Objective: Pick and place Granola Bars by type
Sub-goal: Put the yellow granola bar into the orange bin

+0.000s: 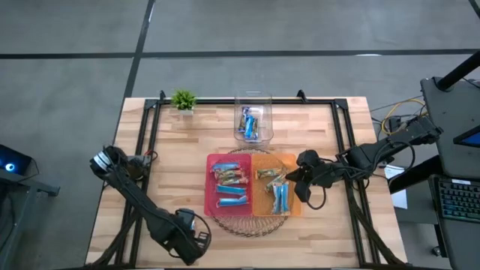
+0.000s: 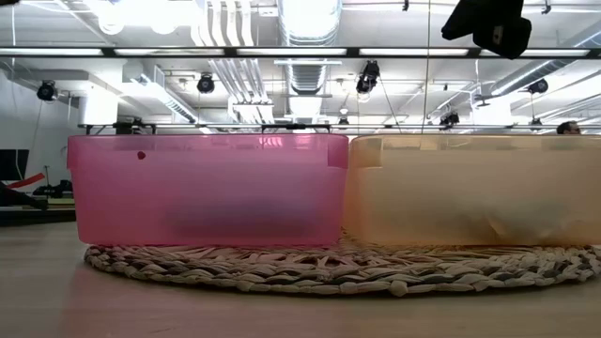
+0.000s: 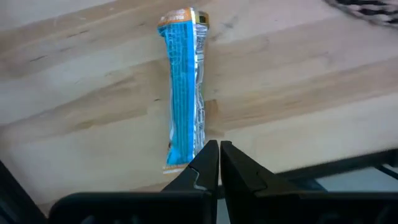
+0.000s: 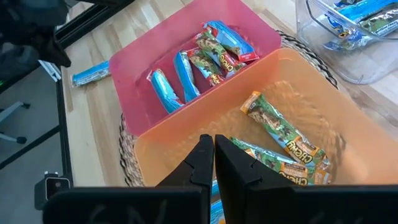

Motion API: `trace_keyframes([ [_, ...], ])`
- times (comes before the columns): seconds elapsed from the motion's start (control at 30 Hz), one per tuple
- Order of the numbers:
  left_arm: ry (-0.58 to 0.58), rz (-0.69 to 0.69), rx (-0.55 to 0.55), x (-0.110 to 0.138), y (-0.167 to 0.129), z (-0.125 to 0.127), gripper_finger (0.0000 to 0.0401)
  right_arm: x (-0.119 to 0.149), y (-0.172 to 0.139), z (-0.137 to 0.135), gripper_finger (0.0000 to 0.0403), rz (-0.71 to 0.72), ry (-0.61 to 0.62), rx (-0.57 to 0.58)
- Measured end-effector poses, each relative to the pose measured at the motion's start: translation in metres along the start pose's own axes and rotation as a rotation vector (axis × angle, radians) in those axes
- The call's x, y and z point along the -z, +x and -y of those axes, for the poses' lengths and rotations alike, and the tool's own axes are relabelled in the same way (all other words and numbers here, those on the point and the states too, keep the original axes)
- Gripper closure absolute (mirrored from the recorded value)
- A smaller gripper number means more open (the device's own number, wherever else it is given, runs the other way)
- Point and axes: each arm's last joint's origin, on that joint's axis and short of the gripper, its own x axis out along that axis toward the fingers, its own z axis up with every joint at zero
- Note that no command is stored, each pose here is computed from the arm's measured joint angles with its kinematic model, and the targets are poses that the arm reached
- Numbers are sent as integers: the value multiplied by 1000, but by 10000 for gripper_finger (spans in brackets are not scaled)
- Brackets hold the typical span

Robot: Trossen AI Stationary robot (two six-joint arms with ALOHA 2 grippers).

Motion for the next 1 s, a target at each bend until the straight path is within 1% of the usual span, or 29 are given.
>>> trace_keyframes([
  [0.13,1,-19,-49,-3,10,4,401,0,0,0,394,0,-4,0],
  [0.3,-15,3,-83,-9,19,8,401,0,0,0,394,0,-4,0],
  [0.4,-20,7,-89,-12,21,10,401,0,0,0,394,0,-5,0],
  [0.5,12,5,-87,-13,21,11,393,0,0,0,394,0,-5,0],
  [0.63,65,3,-88,-13,20,11,365,0,0,0,394,0,-6,1],
  [0.8,70,8,-97,-14,20,10,320,1,1,1,394,-2,-6,4],
  [1.0,51,20,-119,-17,26,5,257,1,1,1,394,-3,-6,5],
])
